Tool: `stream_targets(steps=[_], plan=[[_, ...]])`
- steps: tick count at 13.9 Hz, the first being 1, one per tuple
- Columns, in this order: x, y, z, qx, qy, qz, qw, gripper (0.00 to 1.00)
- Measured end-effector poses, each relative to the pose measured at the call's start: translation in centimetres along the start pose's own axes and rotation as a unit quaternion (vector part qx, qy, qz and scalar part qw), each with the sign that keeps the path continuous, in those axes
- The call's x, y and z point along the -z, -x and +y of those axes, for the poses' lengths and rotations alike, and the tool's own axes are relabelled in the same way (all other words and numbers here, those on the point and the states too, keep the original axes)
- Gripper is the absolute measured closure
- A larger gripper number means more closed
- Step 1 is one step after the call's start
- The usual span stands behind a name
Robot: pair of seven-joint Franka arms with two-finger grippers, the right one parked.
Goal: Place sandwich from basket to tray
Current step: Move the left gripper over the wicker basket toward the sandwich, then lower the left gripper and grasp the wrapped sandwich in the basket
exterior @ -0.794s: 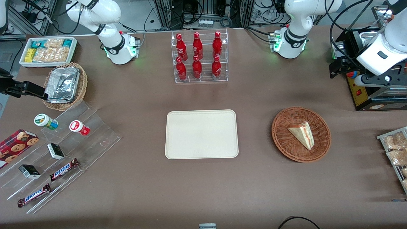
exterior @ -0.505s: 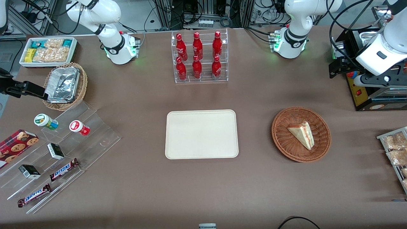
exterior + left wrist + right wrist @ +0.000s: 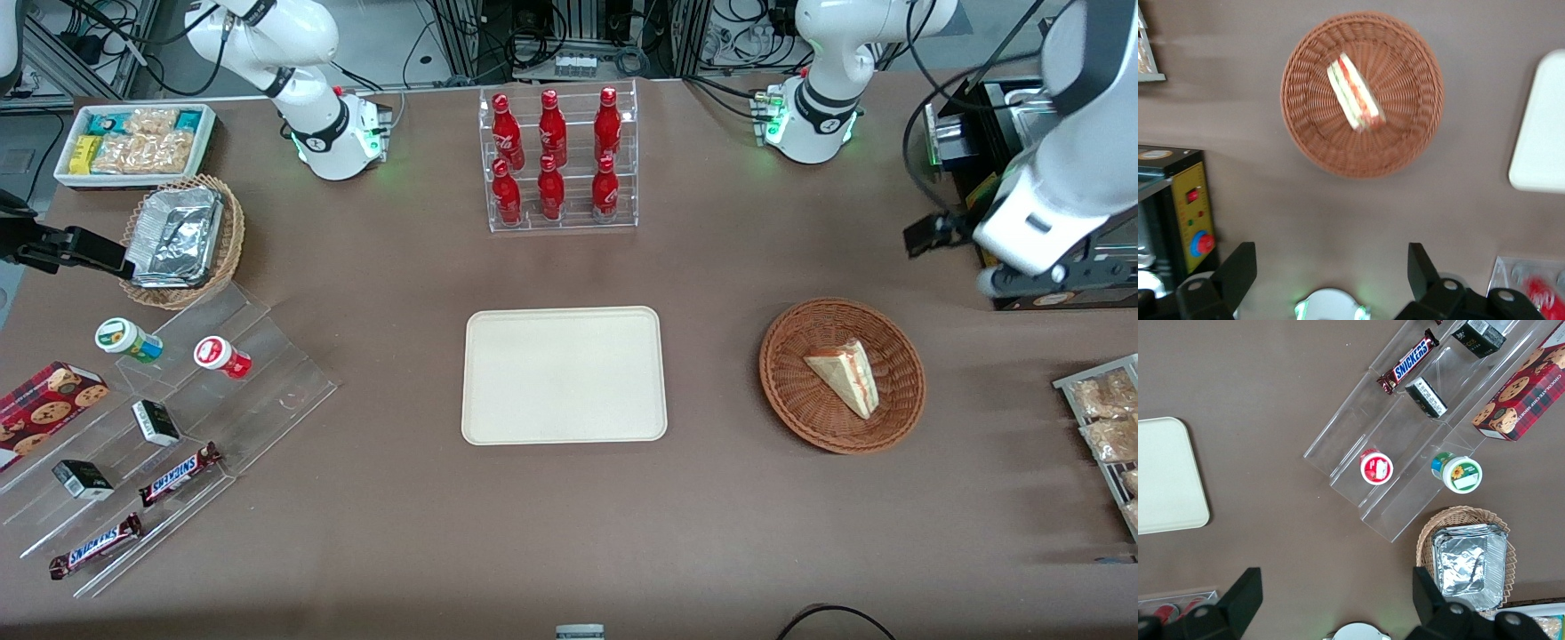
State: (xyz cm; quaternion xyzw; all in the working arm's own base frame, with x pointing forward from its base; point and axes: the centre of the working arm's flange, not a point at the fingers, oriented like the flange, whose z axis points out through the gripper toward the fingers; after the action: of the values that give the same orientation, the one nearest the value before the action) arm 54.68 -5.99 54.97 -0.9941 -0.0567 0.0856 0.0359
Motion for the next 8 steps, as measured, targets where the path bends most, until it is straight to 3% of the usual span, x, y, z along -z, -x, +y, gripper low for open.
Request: stream_targets(steps=[3,8], plan=[[-4.8,-1.6,0.7,0.082,0.009,0.023,0.9963,0.00],[-14.0,-2.4,2.4,0.206,0.040,0.075,0.9749,0.00]])
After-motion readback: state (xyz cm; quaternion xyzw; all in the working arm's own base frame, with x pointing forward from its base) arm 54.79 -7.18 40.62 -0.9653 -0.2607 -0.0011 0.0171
